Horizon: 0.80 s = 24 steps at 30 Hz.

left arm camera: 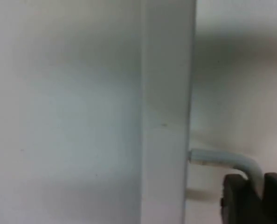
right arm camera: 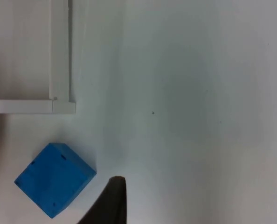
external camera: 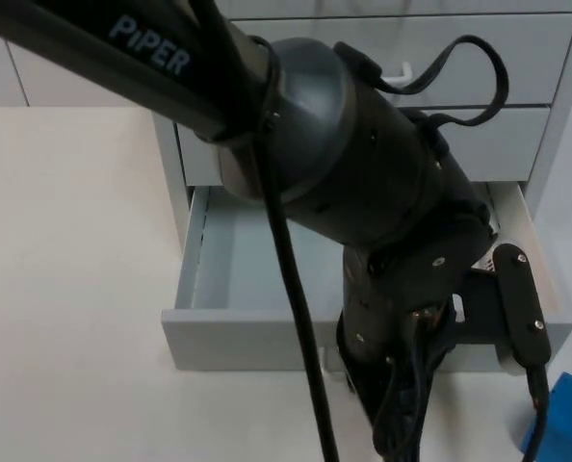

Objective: Open the drawer with the left hand, place the block into the drawer with the right hand, then close the drawer with the left hand.

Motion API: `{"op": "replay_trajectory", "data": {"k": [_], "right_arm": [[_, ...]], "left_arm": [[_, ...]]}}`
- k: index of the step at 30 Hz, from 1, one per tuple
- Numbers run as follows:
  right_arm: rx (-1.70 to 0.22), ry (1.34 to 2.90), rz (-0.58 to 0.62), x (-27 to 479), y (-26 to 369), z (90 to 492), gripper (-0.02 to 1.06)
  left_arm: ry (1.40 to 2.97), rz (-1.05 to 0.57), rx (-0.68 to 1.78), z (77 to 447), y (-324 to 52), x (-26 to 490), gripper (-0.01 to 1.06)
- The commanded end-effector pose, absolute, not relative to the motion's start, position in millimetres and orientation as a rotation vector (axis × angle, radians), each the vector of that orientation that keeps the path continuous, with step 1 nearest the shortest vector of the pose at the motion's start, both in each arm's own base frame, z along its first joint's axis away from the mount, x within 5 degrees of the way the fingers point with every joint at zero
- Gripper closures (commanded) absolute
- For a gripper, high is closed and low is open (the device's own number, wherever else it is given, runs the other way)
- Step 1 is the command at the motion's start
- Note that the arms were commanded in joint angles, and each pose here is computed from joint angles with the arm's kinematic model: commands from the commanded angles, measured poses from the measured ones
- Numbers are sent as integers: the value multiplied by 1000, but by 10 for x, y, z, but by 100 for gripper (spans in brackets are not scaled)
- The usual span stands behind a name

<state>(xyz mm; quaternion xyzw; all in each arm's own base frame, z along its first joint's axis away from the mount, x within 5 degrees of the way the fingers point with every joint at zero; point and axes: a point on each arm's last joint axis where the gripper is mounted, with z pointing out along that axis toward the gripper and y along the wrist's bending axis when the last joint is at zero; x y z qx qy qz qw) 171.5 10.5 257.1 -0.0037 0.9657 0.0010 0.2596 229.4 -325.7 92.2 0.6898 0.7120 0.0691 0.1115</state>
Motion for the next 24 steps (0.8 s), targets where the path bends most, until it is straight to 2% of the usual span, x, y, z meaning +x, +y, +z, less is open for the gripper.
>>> {"op": "replay_trajectory", "data": {"k": [1, 3, 4, 5, 7, 9, 20, 24], "right_arm": [[-5, 2599, 8, 1727, 105, 2591, -1], [-5, 2599, 8, 1727, 105, 2591, -1], [-5, 2599, 8, 1727, 105, 2591, -1], [-5, 2599, 8, 1727, 105, 2591, -1], [-6, 2597, 8, 1729, 105, 2592, -1], [-6, 2597, 8, 1729, 105, 2592, -1], [-6, 2597, 8, 1729, 105, 2592, -1], [-6, 2597, 8, 1729, 105, 2592, -1]], "left_arm": [[2211, 171, 1991, 925, -3226, 2209, 84], [2203, 169, 1987, 960, -3228, 2212, 63], [2203, 169, 1987, 960, -3228, 2212, 63], [2199, 166, 1982, 984, -3229, 2213, 48], [2190, 162, 1974, 1034, -3231, 2215, 31], [2183, 156, 1962, 1090, -3233, 2217, 23], [2218, 125, 1923, 1299, -3204, 2180, 23], [2267, 79, 1872, 1653, -3126, 2103, 23]]}}
